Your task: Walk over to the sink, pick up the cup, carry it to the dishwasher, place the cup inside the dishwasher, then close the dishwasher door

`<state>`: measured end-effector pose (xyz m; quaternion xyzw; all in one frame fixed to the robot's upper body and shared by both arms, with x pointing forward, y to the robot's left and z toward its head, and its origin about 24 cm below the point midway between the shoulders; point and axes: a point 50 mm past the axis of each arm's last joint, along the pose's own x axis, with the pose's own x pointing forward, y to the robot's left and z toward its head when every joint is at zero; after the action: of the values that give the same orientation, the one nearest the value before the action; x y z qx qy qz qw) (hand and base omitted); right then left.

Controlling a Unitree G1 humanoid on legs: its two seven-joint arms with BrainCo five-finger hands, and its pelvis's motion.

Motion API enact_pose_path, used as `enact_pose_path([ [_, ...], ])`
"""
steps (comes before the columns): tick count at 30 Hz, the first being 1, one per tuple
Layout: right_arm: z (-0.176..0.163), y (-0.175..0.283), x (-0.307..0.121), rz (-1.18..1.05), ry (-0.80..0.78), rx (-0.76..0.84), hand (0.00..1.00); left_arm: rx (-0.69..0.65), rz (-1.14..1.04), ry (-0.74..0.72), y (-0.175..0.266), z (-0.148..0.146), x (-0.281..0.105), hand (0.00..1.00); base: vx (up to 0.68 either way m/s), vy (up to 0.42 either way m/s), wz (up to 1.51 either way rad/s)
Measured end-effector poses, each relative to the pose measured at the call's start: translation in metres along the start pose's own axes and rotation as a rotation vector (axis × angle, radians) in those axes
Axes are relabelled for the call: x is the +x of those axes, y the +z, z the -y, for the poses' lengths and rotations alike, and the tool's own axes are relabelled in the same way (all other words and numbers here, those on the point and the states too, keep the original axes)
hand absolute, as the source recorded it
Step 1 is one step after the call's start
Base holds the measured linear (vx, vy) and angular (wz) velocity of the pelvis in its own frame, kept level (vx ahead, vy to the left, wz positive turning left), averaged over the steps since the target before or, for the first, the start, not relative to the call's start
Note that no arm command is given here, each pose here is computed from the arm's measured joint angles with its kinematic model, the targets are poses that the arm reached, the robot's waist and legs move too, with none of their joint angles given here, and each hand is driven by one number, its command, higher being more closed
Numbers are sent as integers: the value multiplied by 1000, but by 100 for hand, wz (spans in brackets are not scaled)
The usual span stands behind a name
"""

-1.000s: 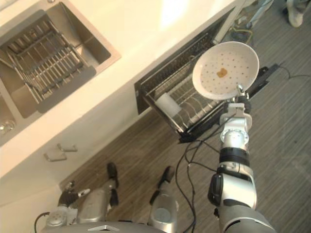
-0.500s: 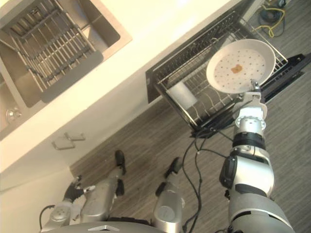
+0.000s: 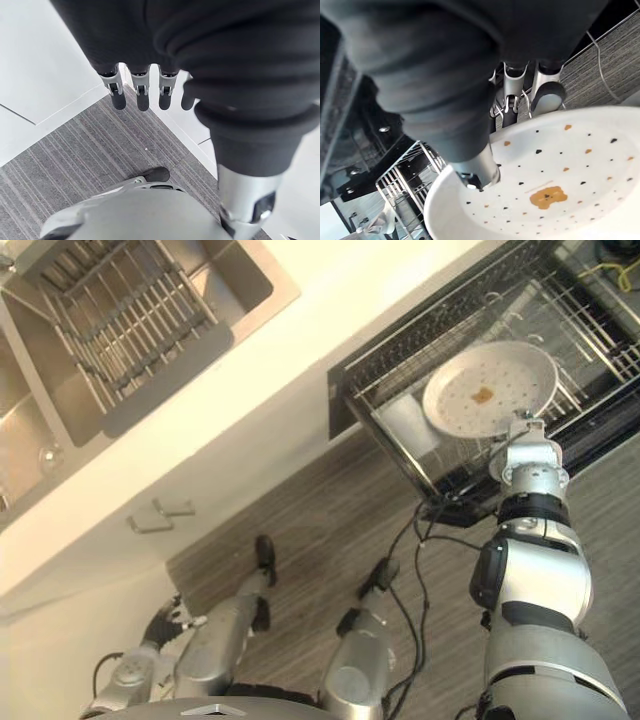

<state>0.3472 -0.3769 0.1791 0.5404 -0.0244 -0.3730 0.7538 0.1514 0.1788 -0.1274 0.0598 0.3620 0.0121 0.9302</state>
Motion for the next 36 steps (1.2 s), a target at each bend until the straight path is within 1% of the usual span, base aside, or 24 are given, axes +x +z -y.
enact_pose_path([
  [6, -6, 8, -3, -16, -17, 85, 100, -13, -1, -11, 1, 1, 0, 0, -1, 4, 1],
  [11, -13, 12, -6, 11, -87, 167, 100, -22, 7, -28, 3, 6, 1, 0, -22, 13, 3],
  [12, -15, 14, -7, 23, -94, 181, 0, -18, 8, -34, 4, 8, 2, 0, -28, 21, 5],
  [19, -16, 18, -8, 65, -119, 233, 0, -21, 6, -42, 4, 10, 2, 0, -26, 18, 5],
  [25, -20, 21, -10, 103, -95, 199, 0, -17, 14, -43, 4, 10, 2, 0, -4, 6, 1],
  [28, -33, 26, -16, 157, -22, 136, 0, -15, 14, -38, 3, 9, 2, 0, 0, 0, 0],
  [30, -47, 29, -23, 190, 63, 102, 0, -15, 11, -35, 2, 9, 1, 0, 0, 0, 0],
  [36, -81, 29, -45, 209, 271, 72, 0, -15, 8, -31, 0, 8, 1, 0, -16, -3, -5],
])
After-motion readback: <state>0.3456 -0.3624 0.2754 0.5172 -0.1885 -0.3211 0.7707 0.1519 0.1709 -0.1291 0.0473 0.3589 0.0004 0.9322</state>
